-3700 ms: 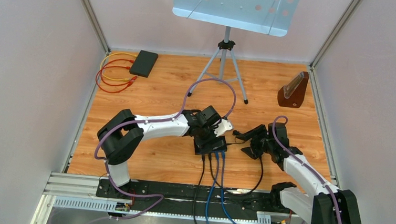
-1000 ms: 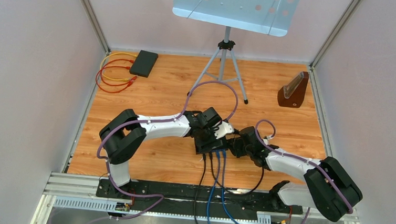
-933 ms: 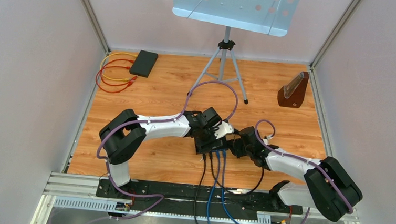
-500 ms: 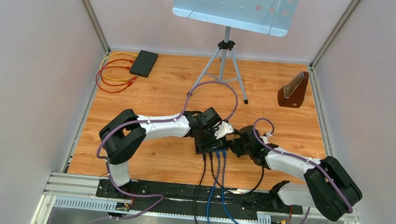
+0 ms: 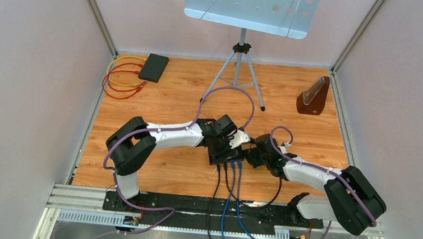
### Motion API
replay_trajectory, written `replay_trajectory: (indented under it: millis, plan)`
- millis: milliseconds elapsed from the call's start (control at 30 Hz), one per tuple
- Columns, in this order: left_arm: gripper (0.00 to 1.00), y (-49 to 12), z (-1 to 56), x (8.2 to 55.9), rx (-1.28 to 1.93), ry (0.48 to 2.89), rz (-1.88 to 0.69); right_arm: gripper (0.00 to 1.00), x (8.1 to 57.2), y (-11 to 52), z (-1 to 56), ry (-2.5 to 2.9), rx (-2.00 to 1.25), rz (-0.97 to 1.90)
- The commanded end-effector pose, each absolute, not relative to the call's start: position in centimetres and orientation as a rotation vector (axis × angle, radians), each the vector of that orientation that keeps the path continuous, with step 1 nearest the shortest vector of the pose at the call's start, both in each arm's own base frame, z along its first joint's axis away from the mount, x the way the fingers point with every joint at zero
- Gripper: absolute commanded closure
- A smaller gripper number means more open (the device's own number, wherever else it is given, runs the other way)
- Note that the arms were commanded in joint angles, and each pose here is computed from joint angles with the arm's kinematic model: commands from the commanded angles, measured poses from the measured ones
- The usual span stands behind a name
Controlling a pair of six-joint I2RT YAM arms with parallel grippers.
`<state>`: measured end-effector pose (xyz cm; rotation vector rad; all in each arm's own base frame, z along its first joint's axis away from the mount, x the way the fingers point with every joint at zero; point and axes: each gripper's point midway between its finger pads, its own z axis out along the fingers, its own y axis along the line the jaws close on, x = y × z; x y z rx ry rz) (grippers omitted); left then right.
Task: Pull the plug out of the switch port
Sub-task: Pull the power from the switch port.
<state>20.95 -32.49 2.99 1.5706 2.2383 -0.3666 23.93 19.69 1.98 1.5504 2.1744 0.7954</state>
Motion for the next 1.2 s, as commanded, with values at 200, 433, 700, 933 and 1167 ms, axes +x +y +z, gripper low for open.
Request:
replay_trajectory:
  millis: [200,433,700,933,1167]
  plan:
    - [0.33,-32.9,2.0,19.2,1.595,2.262,-0.44,1.0,24.8,19.2,2.8,2.14,1.36,0.75]
    - [0.34,-32.2,1.3,19.0,1.593,2.271,-0.419,1.0,25.8,19.4,6.2,1.971,1.239,0.972]
    - [0.34,-32.1,1.2,19.0,1.587,2.278,-0.41,1.0,23.3,17.5,3.5,2.115,1.545,0.659]
    - [0.34,-31.4,0.9,19.0,1.592,2.292,-0.383,1.0,25.3,20.7,6.3,1.995,1.376,1.062]
    - [0.35,-31.0,0.8,18.8,1.584,2.295,-0.376,1.0,23.4,17.9,2.9,2.141,1.532,0.652]
